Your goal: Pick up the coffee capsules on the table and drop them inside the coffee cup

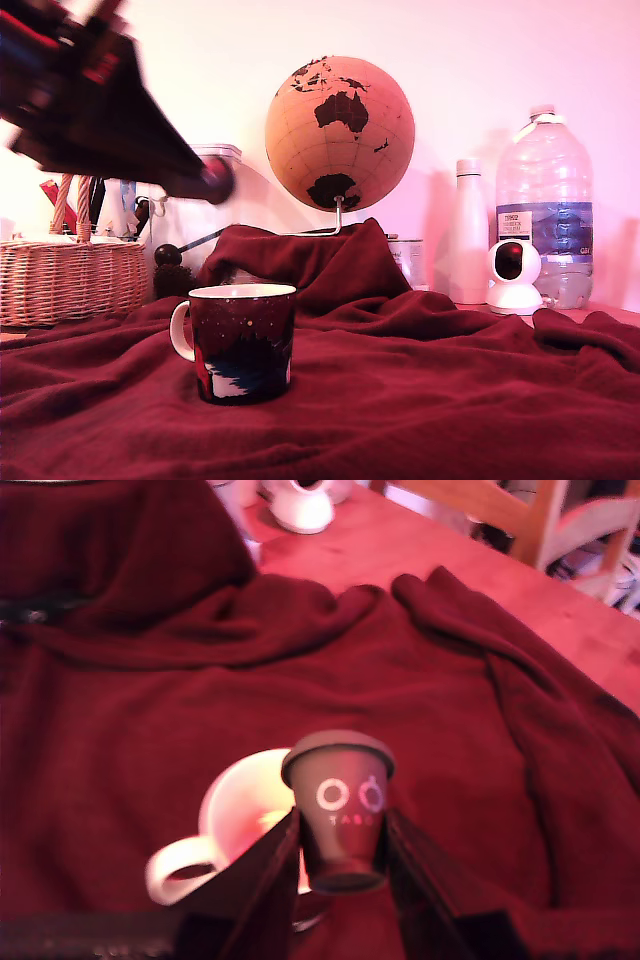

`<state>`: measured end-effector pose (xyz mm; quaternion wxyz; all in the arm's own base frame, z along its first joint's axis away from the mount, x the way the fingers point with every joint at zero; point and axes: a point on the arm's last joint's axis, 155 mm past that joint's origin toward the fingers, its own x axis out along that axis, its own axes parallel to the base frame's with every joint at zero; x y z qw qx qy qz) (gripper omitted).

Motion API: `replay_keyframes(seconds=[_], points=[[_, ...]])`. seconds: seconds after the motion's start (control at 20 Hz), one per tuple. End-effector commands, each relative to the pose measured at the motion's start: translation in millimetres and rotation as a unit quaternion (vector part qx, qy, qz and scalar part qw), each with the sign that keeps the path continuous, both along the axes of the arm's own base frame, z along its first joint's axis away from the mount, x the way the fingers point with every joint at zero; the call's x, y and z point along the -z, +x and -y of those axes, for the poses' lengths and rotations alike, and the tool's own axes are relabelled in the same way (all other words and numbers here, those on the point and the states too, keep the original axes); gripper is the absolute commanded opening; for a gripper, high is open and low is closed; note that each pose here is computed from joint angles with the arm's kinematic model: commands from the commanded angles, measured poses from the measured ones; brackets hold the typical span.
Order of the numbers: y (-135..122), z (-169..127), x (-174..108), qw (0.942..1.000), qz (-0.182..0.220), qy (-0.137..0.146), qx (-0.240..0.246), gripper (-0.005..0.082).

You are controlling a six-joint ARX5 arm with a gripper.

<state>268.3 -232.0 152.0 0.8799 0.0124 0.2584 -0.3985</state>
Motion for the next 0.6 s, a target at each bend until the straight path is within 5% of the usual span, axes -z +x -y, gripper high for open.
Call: replay_keyframes(seconds=[0.0, 0.55], points=[[5.4, 7.4, 0.8, 0.9999, -0.008, 0.009, 0.002, 0.0178], [35.3, 21.9, 36.3, 0.9875, -0.096, 0.125, -0.001, 0.0181]])
